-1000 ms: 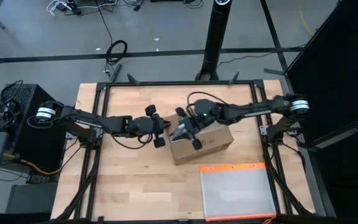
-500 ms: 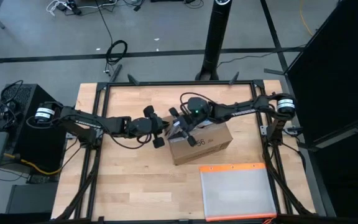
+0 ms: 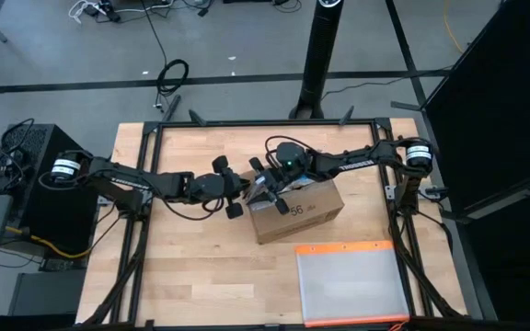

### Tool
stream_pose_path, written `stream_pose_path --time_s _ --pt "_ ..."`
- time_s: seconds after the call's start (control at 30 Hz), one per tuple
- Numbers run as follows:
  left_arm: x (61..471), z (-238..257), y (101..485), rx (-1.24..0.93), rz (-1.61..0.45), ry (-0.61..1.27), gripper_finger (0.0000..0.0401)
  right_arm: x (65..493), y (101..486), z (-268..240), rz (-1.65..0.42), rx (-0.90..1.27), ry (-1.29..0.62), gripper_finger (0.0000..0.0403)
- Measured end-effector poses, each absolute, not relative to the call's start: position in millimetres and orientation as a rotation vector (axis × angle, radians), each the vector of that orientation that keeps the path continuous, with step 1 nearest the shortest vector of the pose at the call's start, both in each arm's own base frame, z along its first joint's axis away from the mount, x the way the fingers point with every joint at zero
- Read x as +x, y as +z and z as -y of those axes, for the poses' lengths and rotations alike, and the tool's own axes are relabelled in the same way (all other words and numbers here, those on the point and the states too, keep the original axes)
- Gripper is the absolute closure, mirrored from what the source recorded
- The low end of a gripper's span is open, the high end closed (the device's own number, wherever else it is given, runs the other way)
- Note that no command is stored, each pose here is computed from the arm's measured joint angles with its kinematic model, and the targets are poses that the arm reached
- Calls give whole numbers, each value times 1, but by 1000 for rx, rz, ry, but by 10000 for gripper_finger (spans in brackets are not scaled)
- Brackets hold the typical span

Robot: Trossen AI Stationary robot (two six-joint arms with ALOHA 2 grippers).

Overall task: Unpack boxes
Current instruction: Open the cardboard box using the cutter

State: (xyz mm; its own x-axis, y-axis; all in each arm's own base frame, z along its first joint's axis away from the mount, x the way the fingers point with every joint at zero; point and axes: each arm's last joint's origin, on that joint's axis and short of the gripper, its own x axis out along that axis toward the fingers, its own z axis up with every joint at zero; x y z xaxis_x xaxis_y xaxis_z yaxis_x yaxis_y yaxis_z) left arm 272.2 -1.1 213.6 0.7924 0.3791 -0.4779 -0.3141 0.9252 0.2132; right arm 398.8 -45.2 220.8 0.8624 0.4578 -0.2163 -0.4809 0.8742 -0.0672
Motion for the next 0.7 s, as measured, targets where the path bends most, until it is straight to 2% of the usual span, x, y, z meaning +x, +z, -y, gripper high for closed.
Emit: stream_pose_path --time_s 0.7 --pt "274 0 212 171 -563 351 372 386 231 46 -325 -97 387 358"
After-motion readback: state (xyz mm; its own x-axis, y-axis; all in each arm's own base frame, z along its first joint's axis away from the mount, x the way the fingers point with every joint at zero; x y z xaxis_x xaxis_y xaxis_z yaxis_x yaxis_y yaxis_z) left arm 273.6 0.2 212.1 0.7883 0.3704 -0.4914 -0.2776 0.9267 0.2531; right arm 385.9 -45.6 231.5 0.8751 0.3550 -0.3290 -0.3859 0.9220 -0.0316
